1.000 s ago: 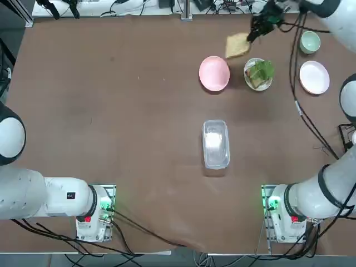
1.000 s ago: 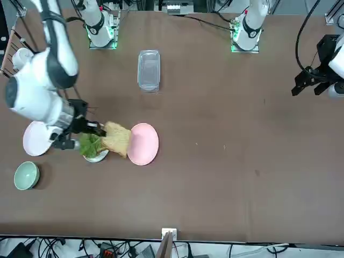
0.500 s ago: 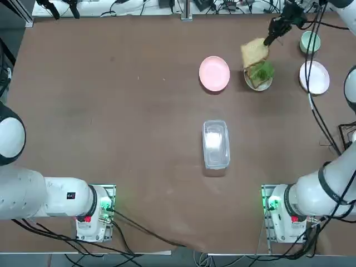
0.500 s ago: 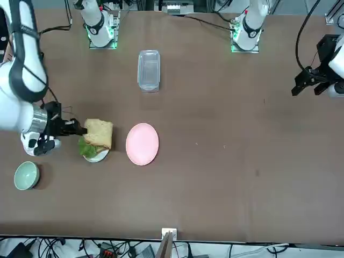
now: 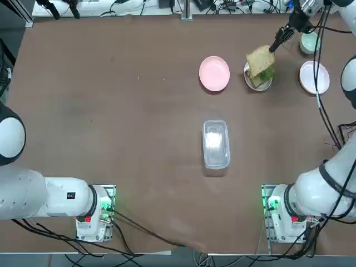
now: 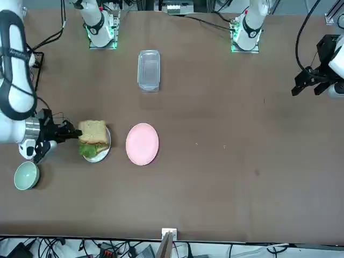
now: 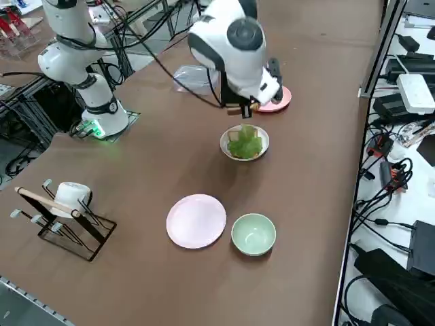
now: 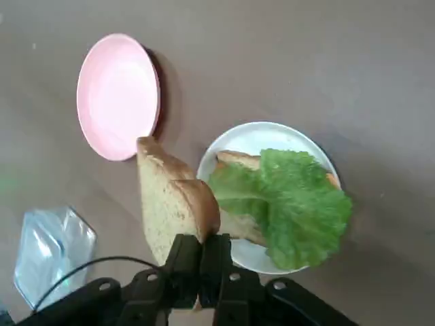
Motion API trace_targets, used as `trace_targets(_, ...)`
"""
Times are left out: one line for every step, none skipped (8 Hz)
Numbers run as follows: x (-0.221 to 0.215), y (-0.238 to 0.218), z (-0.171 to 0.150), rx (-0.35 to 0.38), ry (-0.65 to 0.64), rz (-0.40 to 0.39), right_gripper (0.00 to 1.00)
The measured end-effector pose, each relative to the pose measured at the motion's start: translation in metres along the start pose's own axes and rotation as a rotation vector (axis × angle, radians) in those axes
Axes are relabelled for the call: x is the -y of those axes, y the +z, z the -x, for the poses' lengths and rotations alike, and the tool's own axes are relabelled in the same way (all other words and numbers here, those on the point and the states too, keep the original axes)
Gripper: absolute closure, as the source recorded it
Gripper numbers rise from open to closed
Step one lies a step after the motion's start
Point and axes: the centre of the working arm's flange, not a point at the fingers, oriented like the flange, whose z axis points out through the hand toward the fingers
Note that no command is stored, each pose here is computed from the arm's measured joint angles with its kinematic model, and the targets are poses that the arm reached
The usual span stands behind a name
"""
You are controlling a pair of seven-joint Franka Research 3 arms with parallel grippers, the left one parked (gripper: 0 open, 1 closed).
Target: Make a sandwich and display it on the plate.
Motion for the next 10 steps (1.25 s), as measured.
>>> trace_targets(-0.015,0.002,0.002,0.006,-0.051,-0.020,0.97)
trace_targets(-0.026,0.006,0.004,0.015,-0.101,-0.039,0.97)
trace_targets(-0.035,0.013,0.005,0.023,-0.140,-0.053,0.97)
trace_targets(-0.042,0.021,0.005,0.029,-0.157,-0.062,0.97)
trace_targets(-0.046,0.026,0.004,0.033,-0.162,-0.067,0.97)
trace_targets(-0.048,0.028,0.004,0.034,-0.163,-0.069,0.97)
trace_targets(-0.050,0.026,0.004,0.031,-0.162,-0.067,0.97)
trace_targets(-0.051,0.021,0.004,0.024,-0.161,-0.061,0.97)
trace_targets(-0.054,0.017,0.005,0.017,-0.157,-0.057,0.97)
trace_targets(-0.057,0.016,0.005,0.014,-0.148,-0.056,0.97)
